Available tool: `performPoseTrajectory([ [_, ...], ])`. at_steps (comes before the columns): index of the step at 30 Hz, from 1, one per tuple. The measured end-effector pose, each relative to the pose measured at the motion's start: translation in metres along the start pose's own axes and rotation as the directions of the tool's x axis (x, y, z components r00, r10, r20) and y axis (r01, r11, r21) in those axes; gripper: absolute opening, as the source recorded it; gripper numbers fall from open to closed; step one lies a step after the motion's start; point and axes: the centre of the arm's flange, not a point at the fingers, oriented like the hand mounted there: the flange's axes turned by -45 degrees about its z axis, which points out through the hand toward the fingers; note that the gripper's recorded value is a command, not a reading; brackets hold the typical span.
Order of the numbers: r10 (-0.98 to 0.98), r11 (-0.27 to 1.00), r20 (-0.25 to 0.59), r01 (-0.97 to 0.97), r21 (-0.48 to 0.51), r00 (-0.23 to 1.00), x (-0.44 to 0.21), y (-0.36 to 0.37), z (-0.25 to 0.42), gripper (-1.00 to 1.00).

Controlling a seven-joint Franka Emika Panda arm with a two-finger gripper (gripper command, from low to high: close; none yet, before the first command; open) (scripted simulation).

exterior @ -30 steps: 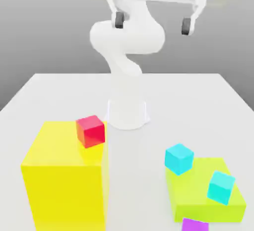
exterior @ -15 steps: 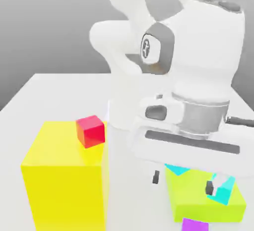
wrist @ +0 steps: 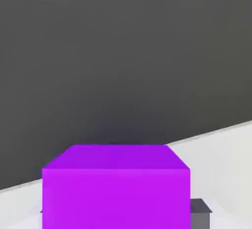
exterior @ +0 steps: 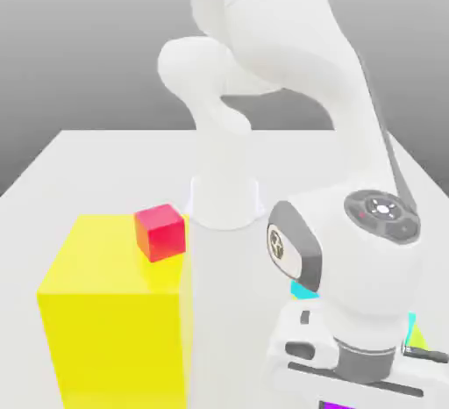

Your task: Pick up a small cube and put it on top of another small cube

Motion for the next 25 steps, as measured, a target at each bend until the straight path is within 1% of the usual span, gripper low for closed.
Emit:
performPoseTrajectory([
  [2, 0.002, 1.0, 0.0, -0.002, 0.001, 1.0, 0.001, 0.0, -0.016, -1.0],
  [6, 0.013, 1.0, 0.001, -0.013, 0.002, 1.0, -0.006, -0.005, -0.071, -1.0],
  [11, 0.078, 0.997, 0.001, -0.078, 0.01, 0.997, -0.043, -0.028, -0.127, -1.0],
  [16, 0.131, 0.991, 0.002, -0.131, 0.005, 0.991, -0.095, -0.052, -0.168, -1.0],
  [18, 0.152, 0.988, 0.001, -0.152, 0.001, 0.988, -0.103, -0.053, -0.165, -1.0],
  [21, 0.165, 0.986, -0.001, -0.165, -0.001, 0.986, -0.103, -0.051, -0.131, -1.0],
  [22, 0.164, 0.987, 0.0, -0.164, -0.001, 0.987, -0.105, -0.051, -0.12, 1.0],
  [25, 0.164, 0.987, 0.0, -0.164, -0.001, 0.987, -0.105, -0.051, -0.12, 1.0],
])
